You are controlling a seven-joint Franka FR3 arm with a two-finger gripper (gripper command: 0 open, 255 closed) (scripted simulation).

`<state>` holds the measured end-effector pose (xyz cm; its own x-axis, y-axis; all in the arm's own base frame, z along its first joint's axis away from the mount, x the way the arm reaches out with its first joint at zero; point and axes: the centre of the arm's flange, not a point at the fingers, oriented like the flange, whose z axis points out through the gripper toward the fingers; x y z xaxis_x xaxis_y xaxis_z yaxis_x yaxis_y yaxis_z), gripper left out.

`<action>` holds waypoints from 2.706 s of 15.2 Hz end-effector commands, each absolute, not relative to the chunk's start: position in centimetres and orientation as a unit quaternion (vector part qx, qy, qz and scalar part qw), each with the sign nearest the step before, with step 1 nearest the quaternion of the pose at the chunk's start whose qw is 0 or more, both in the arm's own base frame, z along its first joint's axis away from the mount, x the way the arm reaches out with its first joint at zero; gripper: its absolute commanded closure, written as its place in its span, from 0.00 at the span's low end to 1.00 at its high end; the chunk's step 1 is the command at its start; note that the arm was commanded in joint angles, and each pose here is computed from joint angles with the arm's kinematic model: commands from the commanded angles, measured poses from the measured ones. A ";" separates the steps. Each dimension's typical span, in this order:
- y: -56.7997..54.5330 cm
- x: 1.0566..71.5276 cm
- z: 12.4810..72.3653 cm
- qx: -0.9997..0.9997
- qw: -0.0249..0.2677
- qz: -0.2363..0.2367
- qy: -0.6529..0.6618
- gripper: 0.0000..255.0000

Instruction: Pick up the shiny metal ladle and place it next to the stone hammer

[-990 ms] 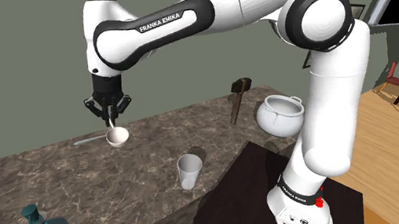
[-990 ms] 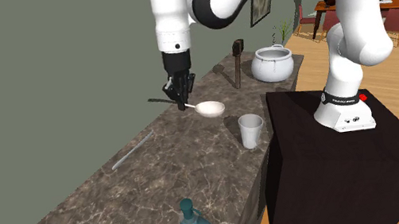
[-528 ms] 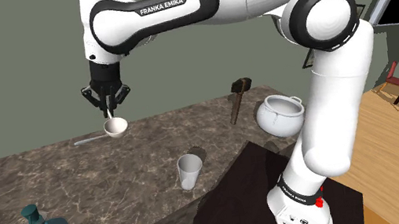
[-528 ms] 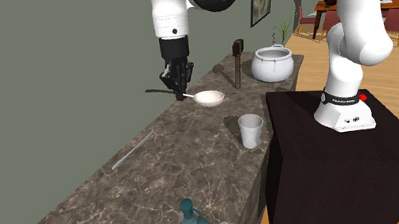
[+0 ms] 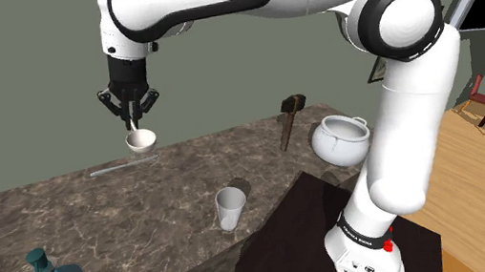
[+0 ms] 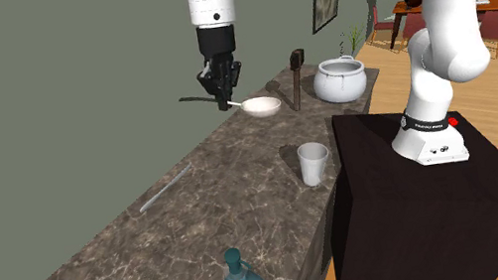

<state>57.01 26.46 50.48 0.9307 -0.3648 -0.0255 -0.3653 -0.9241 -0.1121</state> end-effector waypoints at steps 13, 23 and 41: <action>11.0 48.2 50.6 -0.981 0.058 0.002 0.186 1.00; -0.5 41.6 50.6 -0.981 0.058 0.002 0.186 1.00; -15.0 33.2 47.5 -0.981 0.058 0.002 0.186 1.00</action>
